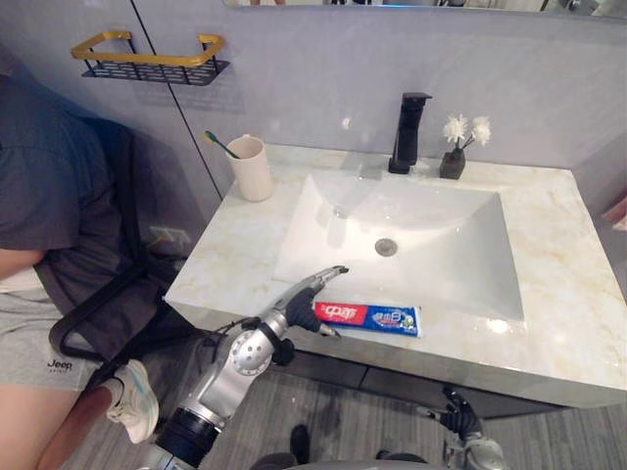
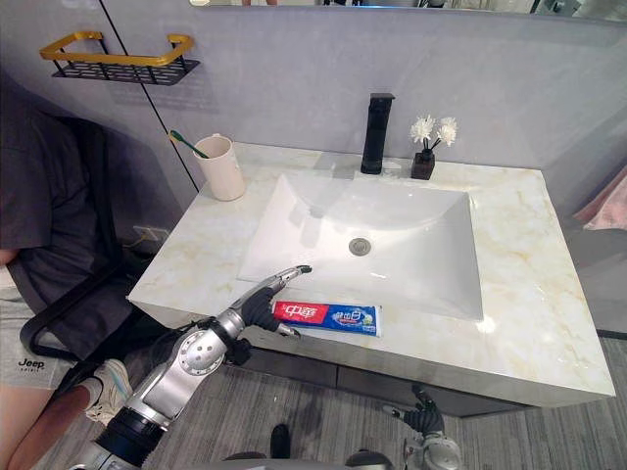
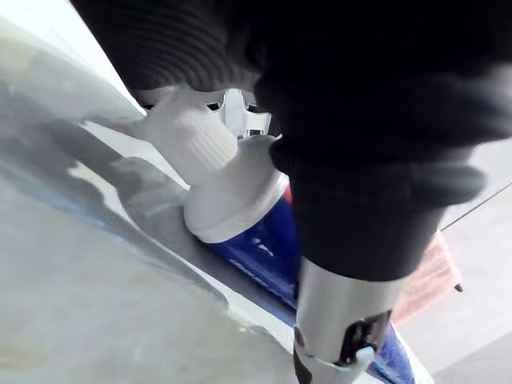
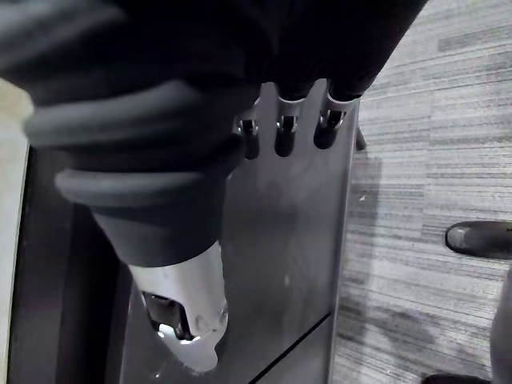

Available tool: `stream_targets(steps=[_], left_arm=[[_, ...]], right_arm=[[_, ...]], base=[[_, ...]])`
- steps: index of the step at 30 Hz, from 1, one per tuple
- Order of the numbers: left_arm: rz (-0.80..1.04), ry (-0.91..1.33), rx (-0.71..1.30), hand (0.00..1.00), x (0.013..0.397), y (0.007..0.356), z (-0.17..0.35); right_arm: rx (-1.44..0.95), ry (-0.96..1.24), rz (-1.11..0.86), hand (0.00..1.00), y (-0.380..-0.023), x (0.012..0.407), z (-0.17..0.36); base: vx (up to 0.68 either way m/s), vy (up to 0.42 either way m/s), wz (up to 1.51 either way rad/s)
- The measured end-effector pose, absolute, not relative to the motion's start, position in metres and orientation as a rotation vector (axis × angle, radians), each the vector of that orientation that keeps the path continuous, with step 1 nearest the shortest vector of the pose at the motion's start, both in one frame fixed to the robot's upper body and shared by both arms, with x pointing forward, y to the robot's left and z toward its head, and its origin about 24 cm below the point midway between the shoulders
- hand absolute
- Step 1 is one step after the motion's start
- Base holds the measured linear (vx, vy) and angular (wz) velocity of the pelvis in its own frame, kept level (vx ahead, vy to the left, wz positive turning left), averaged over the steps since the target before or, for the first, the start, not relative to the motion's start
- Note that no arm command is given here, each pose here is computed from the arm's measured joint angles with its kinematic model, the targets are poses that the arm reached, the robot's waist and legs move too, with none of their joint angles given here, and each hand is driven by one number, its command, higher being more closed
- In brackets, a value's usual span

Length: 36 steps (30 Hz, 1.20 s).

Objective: Organize washtable

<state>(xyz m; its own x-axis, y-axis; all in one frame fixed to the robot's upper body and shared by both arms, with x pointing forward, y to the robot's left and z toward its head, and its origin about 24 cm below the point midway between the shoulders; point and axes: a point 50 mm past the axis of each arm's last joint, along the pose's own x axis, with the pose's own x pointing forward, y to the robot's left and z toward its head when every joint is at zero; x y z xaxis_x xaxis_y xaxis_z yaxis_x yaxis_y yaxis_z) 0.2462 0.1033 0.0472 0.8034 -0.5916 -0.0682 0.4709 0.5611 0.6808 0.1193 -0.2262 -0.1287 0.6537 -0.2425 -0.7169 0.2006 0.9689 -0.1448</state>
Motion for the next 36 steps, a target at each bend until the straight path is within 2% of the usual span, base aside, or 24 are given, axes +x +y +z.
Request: stream_targets(steps=[16, 36], left_arm=[[-0.560, -0.216, 0.835, 0.00, 0.2484, 0.1053, 0.0490], [-0.551, -0.168, 0.748, 0.00, 0.2522, 0.1064, 0.0442]], right_arm=[[-0.067, 0.826, -0.219, 0.00, -0.2211, 0.1198, -0.1297], [-0.083, 0.852, -0.207, 0.00, -0.2199, 0.1176, -0.1321]], base=[[-0.01, -0.003, 0.00], [0.00, 0.000, 0.00]])
